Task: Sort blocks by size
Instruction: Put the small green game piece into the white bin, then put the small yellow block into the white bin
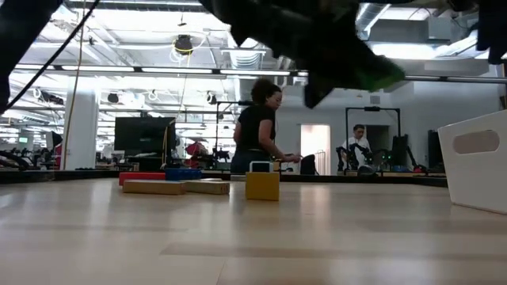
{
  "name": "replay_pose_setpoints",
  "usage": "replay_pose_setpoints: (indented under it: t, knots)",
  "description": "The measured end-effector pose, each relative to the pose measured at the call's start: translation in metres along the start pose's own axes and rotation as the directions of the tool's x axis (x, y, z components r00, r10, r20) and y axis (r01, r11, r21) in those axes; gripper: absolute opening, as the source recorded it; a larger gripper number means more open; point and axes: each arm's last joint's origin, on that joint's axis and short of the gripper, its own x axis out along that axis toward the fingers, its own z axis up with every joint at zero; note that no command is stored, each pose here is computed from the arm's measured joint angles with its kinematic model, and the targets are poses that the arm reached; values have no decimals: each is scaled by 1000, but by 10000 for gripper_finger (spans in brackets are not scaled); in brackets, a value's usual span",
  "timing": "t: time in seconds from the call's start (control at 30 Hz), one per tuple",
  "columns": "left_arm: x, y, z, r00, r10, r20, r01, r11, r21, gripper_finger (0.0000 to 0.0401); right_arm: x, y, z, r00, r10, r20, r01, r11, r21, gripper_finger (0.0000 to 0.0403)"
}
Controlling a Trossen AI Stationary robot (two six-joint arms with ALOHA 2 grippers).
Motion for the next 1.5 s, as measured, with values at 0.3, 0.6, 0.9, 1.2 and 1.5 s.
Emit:
replay_pose_setpoints:
  t: [0.3, 0.6, 0.9, 1.2, 1.5]
  knots:
    - [42, 1, 28, 995, -74, 62, 71, 997, 42, 83, 1, -2, 6, 1000, -15, 15, 14, 999, 36, 203]
    - [76, 1, 28, 990, -85, 112, 85, 996, 10, 110, 1, -4, 6, 1000, -9, -3, 9, 999, 52, 203]
    - [81, -8, 25, 993, -31, 115, 24, 998, 60, 138, 1, -4, 6, 1000, -8, -7, 8, 999, 53, 203]
    - [42, 11, 39, 993, 28, -112, -24, 999, 36, 176, 1, -3, 6, 1000, -3, -8, 3, 1000, -1, 203]
    - [-40, 13, 69, 974, 159, -163, -134, 979, 155, 155, 0, 5, 6, 997, 82, -16, -83, 984, -155, 203]
